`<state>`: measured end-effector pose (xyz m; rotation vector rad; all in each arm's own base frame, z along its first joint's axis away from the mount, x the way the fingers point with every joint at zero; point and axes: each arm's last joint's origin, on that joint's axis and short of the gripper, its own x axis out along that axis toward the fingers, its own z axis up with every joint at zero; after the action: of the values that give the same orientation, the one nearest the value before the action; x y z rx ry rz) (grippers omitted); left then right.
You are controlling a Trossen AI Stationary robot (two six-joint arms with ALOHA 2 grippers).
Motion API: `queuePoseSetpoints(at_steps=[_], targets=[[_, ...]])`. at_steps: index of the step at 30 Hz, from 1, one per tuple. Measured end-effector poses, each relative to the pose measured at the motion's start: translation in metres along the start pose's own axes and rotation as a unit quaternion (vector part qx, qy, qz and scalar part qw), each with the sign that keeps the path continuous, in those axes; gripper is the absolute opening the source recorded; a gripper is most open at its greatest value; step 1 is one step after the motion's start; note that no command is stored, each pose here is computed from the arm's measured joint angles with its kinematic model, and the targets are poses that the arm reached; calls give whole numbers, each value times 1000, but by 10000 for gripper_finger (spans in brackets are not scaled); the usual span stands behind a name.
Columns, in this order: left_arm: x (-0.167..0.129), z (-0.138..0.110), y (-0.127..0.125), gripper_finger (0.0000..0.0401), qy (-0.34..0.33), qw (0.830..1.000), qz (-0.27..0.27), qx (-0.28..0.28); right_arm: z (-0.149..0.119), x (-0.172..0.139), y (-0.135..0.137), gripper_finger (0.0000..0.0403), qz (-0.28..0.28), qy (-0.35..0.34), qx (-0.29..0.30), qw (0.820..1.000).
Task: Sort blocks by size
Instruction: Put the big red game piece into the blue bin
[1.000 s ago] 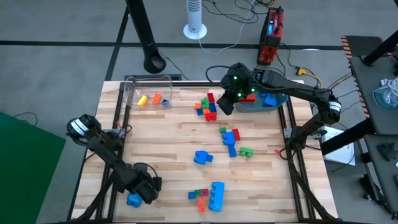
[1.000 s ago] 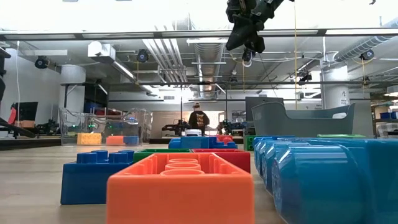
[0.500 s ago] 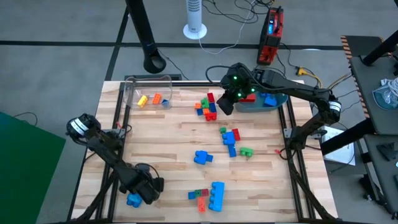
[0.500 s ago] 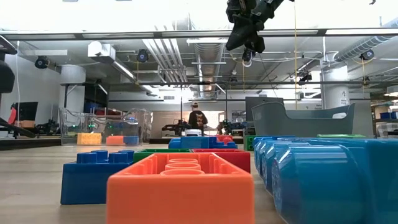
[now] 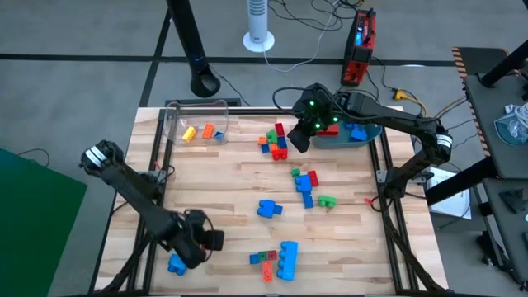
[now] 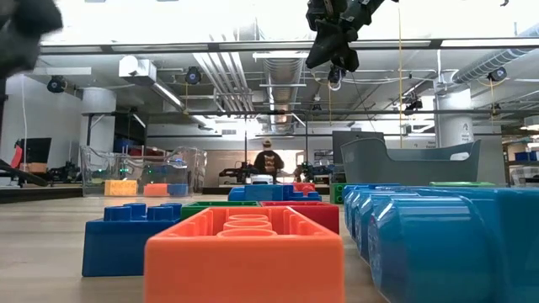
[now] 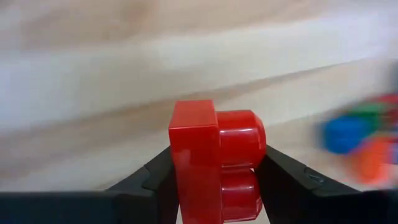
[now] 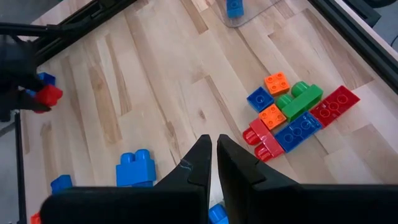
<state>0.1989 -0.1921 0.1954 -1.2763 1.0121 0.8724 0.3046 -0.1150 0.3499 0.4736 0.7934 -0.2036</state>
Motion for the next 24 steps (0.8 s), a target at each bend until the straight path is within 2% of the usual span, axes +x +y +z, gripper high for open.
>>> queuePoseSetpoints(at_steps=[3, 6, 9, 13, 15, 17, 20, 24], targets=[[-26, 14, -14, 159, -47, 994, -90, 30, 0, 0, 0, 18, 0, 0, -6, 1000], [-57, 37, -25, 159, -105, 979, -166, 49, 1, 0, 1, 18, 2, -5, -20, 1000], [-90, 66, -34, 159, -166, 957, -223, 79, 5, -4, 7, 18, 12, -35, -38, 999], [-133, 104, -45, 160, -245, 922, -262, 147, 11, -16, 20, 18, 37, -90, -62, 993], [-155, 120, -52, 160, -289, 893, -290, 188, 12, -21, 27, 18, 47, -109, -72, 990], [-177, 135, -59, 160, -332, 856, -325, 226, 14, -23, 34, 18, 60, -130, -75, 987], [-206, 153, -67, 160, -377, 790, -382, 298, 19, -27, 44, 18, 85, -164, -71, 980], [-233, 168, -74, 160, -426, 704, -414, 389, 28, -32, 59, 23, 154, -217, -83, 961]])
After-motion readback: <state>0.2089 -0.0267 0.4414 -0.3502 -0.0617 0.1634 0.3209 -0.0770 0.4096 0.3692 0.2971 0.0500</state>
